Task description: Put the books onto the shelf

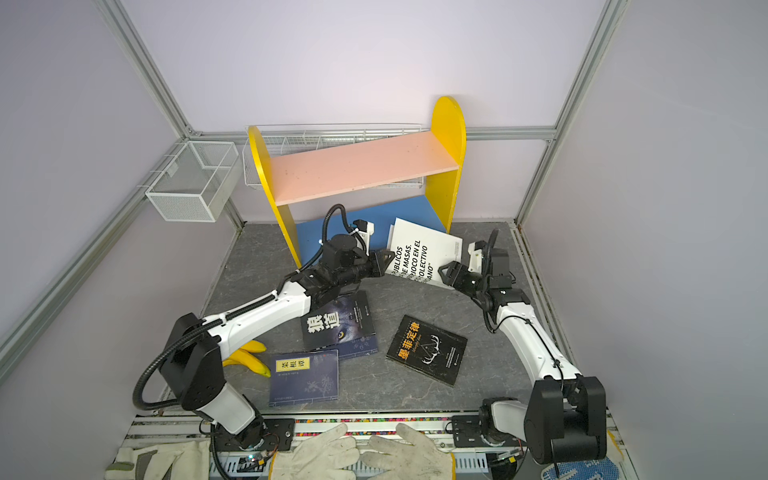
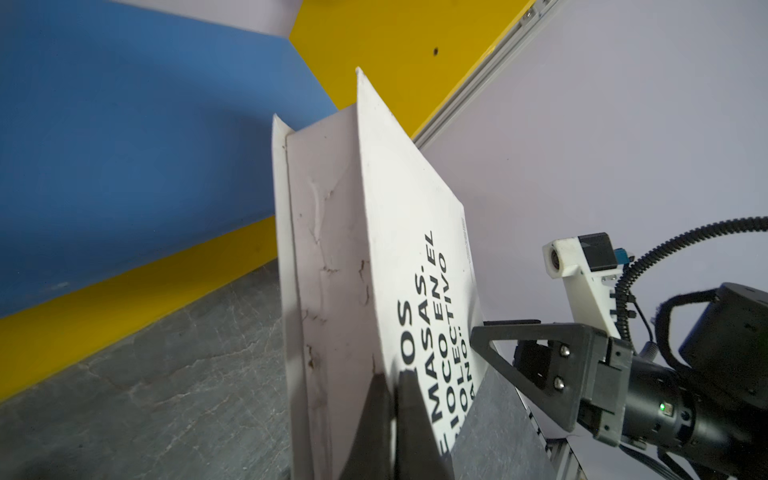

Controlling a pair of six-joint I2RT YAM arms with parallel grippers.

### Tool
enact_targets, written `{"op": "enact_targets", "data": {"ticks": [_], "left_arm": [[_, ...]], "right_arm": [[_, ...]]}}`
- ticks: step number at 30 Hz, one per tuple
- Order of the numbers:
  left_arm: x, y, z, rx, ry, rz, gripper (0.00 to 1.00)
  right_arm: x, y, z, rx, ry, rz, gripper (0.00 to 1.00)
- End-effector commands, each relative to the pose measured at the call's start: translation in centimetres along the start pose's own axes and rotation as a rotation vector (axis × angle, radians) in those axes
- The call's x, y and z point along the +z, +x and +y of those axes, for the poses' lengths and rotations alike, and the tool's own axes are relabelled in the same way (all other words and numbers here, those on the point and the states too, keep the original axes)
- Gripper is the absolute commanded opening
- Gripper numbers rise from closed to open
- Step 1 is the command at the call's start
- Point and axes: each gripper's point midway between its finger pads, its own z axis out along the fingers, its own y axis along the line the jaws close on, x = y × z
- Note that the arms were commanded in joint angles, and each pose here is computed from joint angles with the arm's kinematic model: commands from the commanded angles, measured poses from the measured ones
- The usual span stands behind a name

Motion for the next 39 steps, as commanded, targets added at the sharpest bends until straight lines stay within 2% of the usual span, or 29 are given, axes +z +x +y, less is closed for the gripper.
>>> {"op": "enact_targets", "data": {"ticks": [1,7,11,19,23,32,35,39], "left_arm": [[-0.9,1.8,-1.9,0.085,0.04,0.082,0.0],[-3.0,-0.9,1.7,0.06,-0.055,-0.001,0.0],[-4.3,-2.2,5.1,0.03,-0.149,-0.047,0.0],[-6.2,-3.3,13.1,-0.087,-0.351,-0.115,0.0],[-6.8,-3.7,15.9,-0.102,-0.465,-0.13,0.01],[-9.7,-5.1,19.1,-0.094,-0.644,-0.164,0.57],[-11.2,-5.6,19.5,-0.075,-0.692,-0.176,0.67],[-12.5,-5.7,19.5,-0.042,-0.71,-0.161,0.7]], "right_arm": [[0.8,-2.1,6.1,-0.06,-0.18,-0.013,0.69],[4.9,-3.4,10.8,-0.112,-0.26,-0.009,0.68],[8.3,-4.4,12.9,-0.093,-0.31,-0.009,0.68],[14.6,-5.0,14.6,-0.038,-0.343,-0.024,0.66],[16.9,-5.2,14.8,-0.001,-0.328,-0.039,0.64],[19.8,-4.1,15.4,0.014,-0.312,-0.016,0.62],[20.4,-3.2,15.3,0.022,-0.29,-0.008,0.61],[21.1,-2.3,15.0,0.032,-0.264,-0.006,0.61]]}}
